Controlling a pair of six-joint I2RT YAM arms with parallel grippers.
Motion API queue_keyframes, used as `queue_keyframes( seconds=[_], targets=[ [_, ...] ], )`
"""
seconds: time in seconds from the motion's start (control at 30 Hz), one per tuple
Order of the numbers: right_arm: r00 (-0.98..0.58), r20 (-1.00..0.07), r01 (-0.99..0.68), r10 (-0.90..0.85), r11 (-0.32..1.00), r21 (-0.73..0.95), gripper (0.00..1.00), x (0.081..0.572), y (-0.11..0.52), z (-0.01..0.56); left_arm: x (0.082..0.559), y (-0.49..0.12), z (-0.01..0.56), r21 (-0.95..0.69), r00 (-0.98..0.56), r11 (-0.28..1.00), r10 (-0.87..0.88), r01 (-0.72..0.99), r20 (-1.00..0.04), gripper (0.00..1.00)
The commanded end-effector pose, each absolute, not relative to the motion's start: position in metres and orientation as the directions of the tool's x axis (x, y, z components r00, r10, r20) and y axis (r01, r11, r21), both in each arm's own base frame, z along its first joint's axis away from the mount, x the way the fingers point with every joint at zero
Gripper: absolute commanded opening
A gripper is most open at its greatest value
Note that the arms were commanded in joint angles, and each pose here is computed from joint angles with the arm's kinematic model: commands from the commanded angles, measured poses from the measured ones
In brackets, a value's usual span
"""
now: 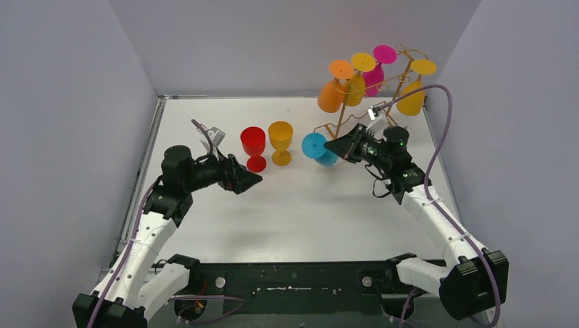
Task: Take the wine glass off the wine glass rack
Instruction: Place the wine glass at the center of the board.
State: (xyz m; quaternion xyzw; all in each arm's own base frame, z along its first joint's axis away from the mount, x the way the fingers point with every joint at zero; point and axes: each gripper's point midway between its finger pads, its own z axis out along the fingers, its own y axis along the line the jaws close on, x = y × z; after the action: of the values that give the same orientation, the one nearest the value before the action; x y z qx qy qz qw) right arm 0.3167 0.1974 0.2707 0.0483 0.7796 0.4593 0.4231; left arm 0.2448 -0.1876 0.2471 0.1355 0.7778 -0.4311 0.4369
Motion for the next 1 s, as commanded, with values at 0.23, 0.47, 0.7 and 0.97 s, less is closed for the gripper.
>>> queue_keyframes(
  seconds=[0.23,0.47,0.7,0.97],
  targets=[
    [-0.549,-0.802,-0.722,0.237,0.348,0.598,0.00,0.276,0.282,0.321,0.215,-0.235,0.303,-0.579,-0.529,0.282,-0.237,0.765,-0.815,0.71],
    [-0.536,-0.830,-0.788,0.157,0.259,0.558,0.00,0.254,0.306,0.324,0.209,-0.243,0.317,-0.607,-0.548,0.188,-0.288,0.772,-0.786,0.56],
    [-0.531,-0.837,-0.806,0.132,0.224,0.548,0.00,0.243,0.317,0.324,0.210,-0.246,0.306,-0.634,-0.578,0.180,-0.282,0.752,-0.765,0.39],
    [-0.525,-0.845,-0.814,0.099,0.232,0.533,0.00,0.243,0.318,0.322,0.210,-0.245,0.298,-0.616,-0.577,0.221,-0.220,0.756,-0.787,0.46]
  ],
)
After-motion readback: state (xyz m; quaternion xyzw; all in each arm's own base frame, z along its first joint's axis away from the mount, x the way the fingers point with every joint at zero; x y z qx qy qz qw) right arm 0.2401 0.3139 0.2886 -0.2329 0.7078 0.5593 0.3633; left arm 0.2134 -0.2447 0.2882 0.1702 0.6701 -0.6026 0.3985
